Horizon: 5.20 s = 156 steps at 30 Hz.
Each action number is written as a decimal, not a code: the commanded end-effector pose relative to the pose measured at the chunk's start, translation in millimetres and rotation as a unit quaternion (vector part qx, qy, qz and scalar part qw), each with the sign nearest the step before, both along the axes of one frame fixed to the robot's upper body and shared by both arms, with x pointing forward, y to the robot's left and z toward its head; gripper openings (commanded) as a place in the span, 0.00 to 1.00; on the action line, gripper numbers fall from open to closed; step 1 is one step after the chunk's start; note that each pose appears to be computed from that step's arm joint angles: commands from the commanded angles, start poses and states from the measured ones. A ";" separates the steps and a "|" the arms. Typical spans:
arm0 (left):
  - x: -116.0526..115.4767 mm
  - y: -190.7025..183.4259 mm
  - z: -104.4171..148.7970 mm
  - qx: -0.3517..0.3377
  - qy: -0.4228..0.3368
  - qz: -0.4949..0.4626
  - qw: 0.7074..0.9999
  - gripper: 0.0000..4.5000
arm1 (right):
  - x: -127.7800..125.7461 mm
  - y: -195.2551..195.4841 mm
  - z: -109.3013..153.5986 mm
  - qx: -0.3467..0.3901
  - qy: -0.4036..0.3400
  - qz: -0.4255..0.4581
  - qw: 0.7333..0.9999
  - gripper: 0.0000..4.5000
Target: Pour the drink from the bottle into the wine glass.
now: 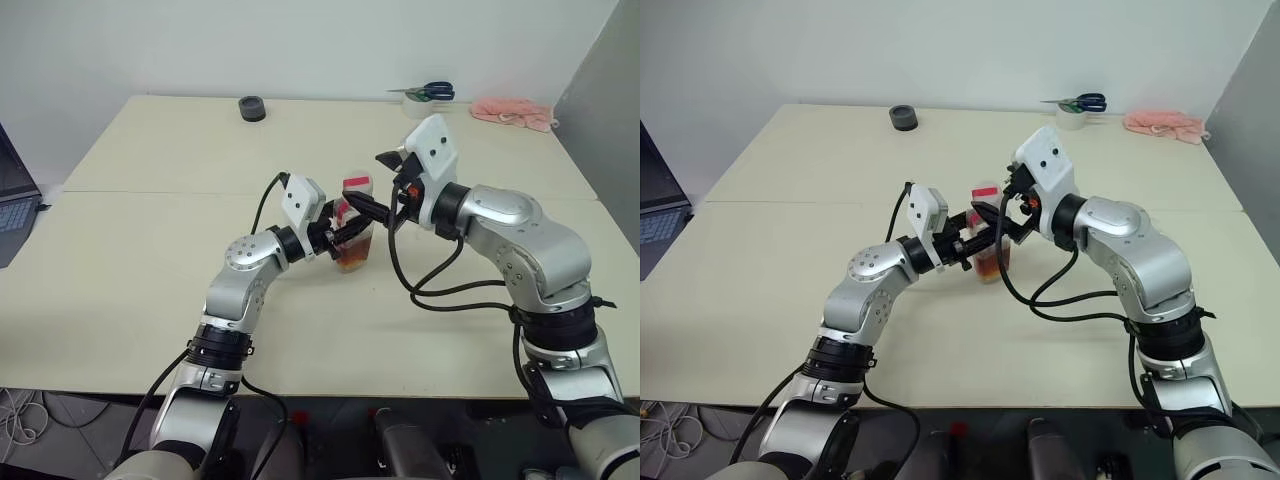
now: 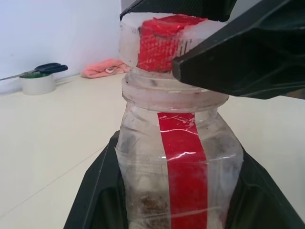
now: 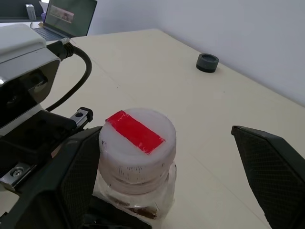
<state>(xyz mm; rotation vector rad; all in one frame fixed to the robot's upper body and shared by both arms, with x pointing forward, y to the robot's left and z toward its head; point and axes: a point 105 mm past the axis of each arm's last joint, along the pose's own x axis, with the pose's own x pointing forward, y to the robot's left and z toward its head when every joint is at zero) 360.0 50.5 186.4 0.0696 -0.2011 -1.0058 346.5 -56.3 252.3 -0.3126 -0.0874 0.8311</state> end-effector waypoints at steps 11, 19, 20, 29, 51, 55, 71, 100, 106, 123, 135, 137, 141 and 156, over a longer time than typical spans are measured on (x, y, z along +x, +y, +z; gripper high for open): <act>-5.4 3.0 21.9 -0.015 -0.041 -0.006 0.999 0.41 | -15.3 -17.8 6.4 0.001 0.007 0.033 0.999 1.00; -5.4 3.5 21.3 -0.015 -0.040 -0.005 0.999 0.40 | -29.9 -7.6 3.4 0.006 0.022 0.076 0.997 1.00; -5.3 3.6 21.3 -0.015 -0.040 -0.005 0.999 0.40 | -30.3 -6.9 4.1 0.007 0.021 0.077 0.997 1.00; -5.9 1.5 20.8 -0.014 -0.042 -0.007 0.999 0.40 | -15.7 1.9 14.5 0.052 0.008 0.033 0.998 1.00; -3.7 5.0 21.2 -0.015 -0.043 0.002 0.999 0.40 | -13.2 18.2 20.7 0.092 0.022 0.045 0.995 0.40; -3.5 4.5 21.5 -0.014 -0.043 0.002 0.999 0.40 | -22.7 17.8 32.7 0.108 0.014 0.078 0.991 0.38; -4.2 4.4 33.2 -0.021 -0.052 -0.002 0.998 0.40 | -2.7 -141.7 -41.1 0.222 0.049 -0.235 0.945 0.38; 41.9 100.1 38.7 0.004 -0.045 0.218 0.975 0.40 | -33.3 -45.0 -10.6 0.024 0.022 -0.002 0.999 1.00; 52.4 163.4 44.8 -0.015 -0.043 0.348 0.937 0.40 | -28.7 36.4 -14.0 0.033 0.026 0.096 0.994 1.00; 44.9 203.9 13.1 -0.077 -0.013 0.454 0.887 0.40 | -18.9 81.2 -22.3 0.040 0.041 0.137 0.989 1.00; 27.7 199.7 -12.2 -0.014 -0.007 0.444 0.896 0.99 | -22.8 76.3 -26.5 0.033 0.053 0.146 0.987 1.00; 16.2 197.9 -25.7 0.005 0.009 0.431 0.902 0.99 | -20.3 66.6 -25.5 0.032 0.053 0.135 0.989 1.00; -6.9 199.4 -47.7 0.010 0.047 0.432 0.901 0.99 | -9.3 35.1 -21.9 0.053 0.058 0.083 0.993 1.00; -73.5 75.0 -68.3 0.047 0.068 0.096 0.992 0.99 | -9.8 -100.1 -99.5 0.251 0.206 -0.172 0.930 1.00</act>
